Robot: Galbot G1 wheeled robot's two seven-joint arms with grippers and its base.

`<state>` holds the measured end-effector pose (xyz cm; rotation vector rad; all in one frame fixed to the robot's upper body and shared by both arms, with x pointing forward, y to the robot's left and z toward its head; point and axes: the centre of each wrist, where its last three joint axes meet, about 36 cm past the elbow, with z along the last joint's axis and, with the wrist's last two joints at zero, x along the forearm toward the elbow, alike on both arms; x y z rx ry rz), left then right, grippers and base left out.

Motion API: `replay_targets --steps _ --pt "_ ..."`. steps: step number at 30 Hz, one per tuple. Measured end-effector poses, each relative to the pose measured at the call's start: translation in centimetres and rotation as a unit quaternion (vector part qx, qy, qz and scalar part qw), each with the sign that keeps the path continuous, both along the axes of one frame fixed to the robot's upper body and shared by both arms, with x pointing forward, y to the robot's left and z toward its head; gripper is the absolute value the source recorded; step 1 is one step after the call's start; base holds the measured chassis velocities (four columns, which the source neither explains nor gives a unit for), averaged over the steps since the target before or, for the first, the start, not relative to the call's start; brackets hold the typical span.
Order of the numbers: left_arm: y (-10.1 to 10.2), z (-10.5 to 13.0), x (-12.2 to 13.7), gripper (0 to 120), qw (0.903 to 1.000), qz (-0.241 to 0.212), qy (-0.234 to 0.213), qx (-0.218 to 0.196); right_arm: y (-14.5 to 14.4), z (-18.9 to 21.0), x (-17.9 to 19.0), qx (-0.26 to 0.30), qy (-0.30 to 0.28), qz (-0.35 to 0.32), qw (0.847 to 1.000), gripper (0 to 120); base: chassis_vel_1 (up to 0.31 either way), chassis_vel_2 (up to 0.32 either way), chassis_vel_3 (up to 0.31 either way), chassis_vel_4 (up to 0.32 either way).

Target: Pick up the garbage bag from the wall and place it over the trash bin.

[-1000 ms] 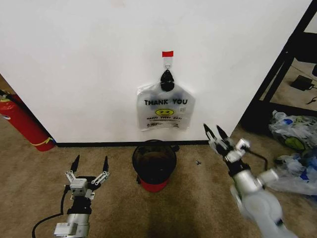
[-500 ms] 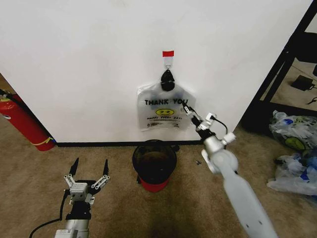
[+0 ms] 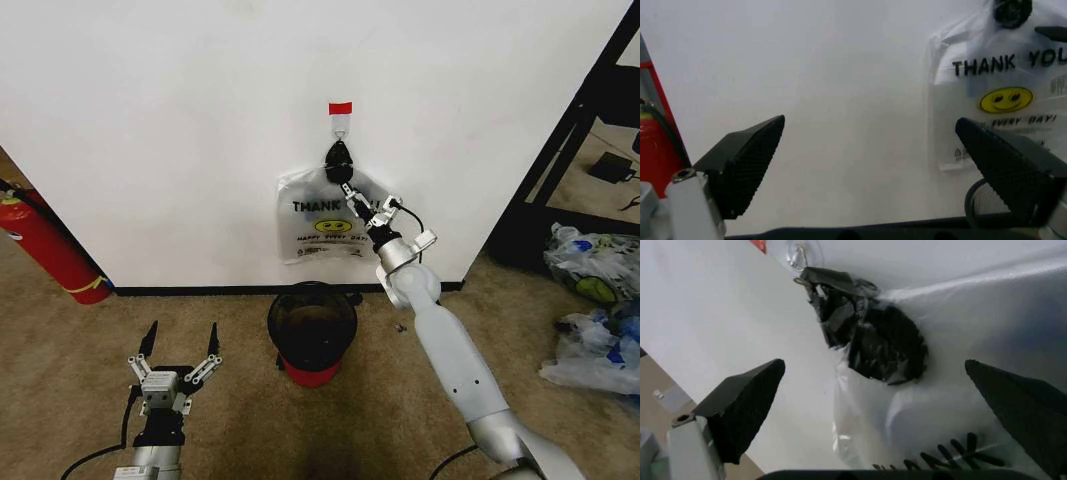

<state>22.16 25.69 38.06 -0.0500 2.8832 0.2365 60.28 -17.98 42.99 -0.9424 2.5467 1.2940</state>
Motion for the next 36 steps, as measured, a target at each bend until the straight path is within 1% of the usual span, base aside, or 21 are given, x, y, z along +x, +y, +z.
replay_targets --steps 8,11,18,29,36 --pt "-0.1 -0.1 0.1 100 1.0000 -0.002 0.001 -0.001 1.8 0.8 0.2 0.020 -0.005 0.010 1.000 100 0.000 0.000 0.000 0.000" --pt "0.3 0.0 0.2 100 1.0000 0.002 0.000 -0.002 2.3 0.9 0.5 0.023 -0.003 0.010 1.000 100 0.000 0.000 0.000 0.000" --pt "0.6 0.0 0.2 100 1.0000 0.002 0.000 -0.002 2.0 0.9 0.7 0.022 -0.001 0.006 1.000 100 0.000 0.000 0.000 0.000" --pt "0.3 -0.2 0.4 100 1.0000 -0.001 0.002 -0.006 1.3 0.1 0.2 0.012 0.005 0.006 1.000 100 0.000 0.000 0.000 0.000" --pt "0.9 -0.5 0.4 100 0.9999 -0.007 0.007 0.004 1.3 1.4 1.0 0.005 -0.002 0.009 1.000 100 0.000 0.000 0.000 0.000"
